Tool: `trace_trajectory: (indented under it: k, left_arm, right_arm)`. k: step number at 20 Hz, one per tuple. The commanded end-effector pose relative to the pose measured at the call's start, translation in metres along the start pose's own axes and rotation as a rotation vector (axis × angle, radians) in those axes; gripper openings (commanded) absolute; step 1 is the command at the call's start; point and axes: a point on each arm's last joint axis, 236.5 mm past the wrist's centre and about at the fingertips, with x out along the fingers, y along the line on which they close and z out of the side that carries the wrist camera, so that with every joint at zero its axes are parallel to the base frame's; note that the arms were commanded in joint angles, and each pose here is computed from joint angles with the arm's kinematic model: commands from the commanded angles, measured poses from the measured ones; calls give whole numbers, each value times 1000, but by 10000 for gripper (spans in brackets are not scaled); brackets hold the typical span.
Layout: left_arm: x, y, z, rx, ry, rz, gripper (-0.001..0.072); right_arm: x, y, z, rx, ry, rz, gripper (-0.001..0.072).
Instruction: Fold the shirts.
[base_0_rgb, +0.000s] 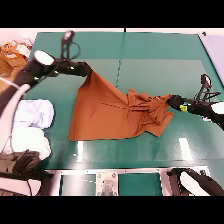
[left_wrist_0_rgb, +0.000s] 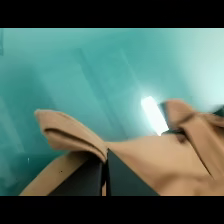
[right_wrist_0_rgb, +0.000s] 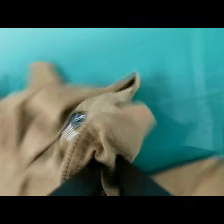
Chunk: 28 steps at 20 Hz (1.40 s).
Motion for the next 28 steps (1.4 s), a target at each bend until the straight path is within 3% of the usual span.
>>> trace_trajectory:
  k: [1, 2, 4, 6, 7, 9, 15, 16, 22, 23, 24, 25, 26, 28]
  left_arm:
    - [31, 27, 2, -104, -28, 14, 403]
    - [20, 28, 12, -96, -22, -4, 661]
    - [-13, 28, 13, -103, 84, -63, 646]
    - [-51, 32, 1, -155, 222, -104, 643]
    - [-67, 34, -6, -187, 276, -123, 605]
    - [-88, 38, -21, -219, 354, -153, 30]
    - [-113, 23, -59, -301, 460, -154, 20]
    - [-119, 22, -72, -312, 460, -120, 19]
    - [-177, 31, -169, -452, 402, 96, 22]
    - [-184, 33, -180, -489, 391, 116, 56]
    - [-187, 31, -193, -513, 400, 121, 436]
    - [-188, 32, -208, -559, 431, 143, 626]
    - [-188, 33, -223, -594, 469, 153, 625]
    - [-180, 32, -252, -646, 506, 155, 625]
  right_arm:
    - [19, -60, 46, 103, -55, -97, 199]
    - [12, -66, 62, 122, -57, -93, 257]
    - [-12, -72, 77, 152, -23, -63, 370]
    - [-31, -72, 62, 181, 63, -30, 370]
    - [-34, -69, 47, 166, 120, -9, 370]
    - [-30, -63, 10, 177, 218, 18, 369]
    - [-11, -71, -106, 344, 448, 24, 387]
    - [-9, -69, -115, 369, 461, 30, 427]
    - [19, -74, -119, 431, 404, 11, 424]
    - [24, -74, -117, 447, 404, 15, 377]
    - [28, -73, -115, 446, 404, 30, 229]
    - [31, -71, -111, 434, 397, 44, 111]
    - [31, -71, -106, 423, 389, 45, 14]
    - [31, -71, -92, 392, 364, 52, 15]
